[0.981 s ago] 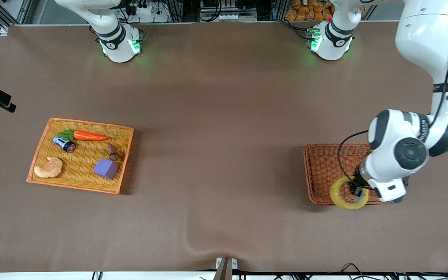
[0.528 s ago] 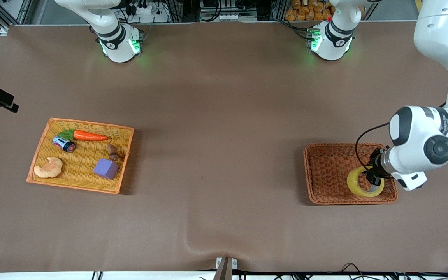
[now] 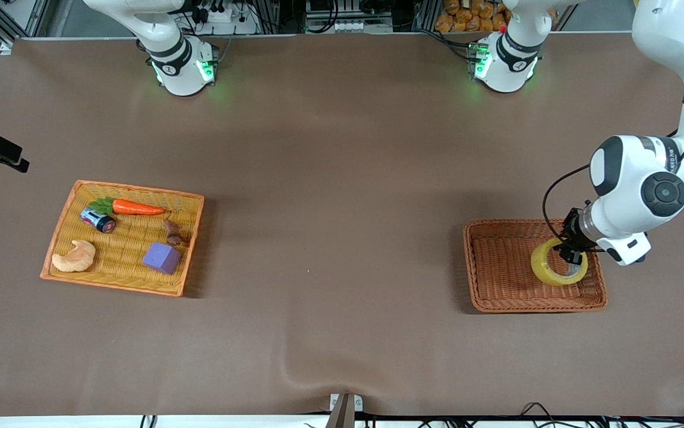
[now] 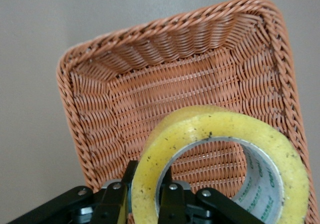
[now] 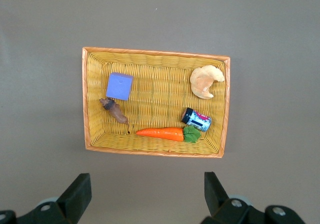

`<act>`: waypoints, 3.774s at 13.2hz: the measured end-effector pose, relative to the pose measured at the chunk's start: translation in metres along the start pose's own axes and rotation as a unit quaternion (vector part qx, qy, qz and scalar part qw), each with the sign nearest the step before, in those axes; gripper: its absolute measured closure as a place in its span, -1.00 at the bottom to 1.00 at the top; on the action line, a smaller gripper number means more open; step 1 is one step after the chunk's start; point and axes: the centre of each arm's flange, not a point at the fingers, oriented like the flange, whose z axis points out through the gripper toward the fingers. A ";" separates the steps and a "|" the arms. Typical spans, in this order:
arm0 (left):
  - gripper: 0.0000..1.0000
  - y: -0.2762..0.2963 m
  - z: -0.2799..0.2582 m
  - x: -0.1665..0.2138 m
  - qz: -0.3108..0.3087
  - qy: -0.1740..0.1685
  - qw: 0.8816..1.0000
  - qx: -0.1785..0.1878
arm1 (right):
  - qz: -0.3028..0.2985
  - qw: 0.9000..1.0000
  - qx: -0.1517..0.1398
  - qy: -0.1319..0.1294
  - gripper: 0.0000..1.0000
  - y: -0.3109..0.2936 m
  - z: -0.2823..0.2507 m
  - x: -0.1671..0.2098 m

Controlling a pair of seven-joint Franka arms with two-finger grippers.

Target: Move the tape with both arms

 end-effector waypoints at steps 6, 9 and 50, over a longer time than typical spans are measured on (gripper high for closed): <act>0.56 0.003 0.033 -0.023 -0.014 -0.009 1.000 -0.001 | 0.000 1.000 0.000 0.000 -1.00 0.000 0.000 0.000; 0.45 0.003 0.034 -0.023 -0.014 -0.010 1.000 0.000 | 0.000 1.000 0.000 0.000 -1.00 0.000 0.000 0.000; -1.00 -0.071 -0.351 -0.068 0.680 0.000 0.733 -0.017 | 0.017 0.999 0.003 -0.043 -1.00 0.016 -0.020 -0.019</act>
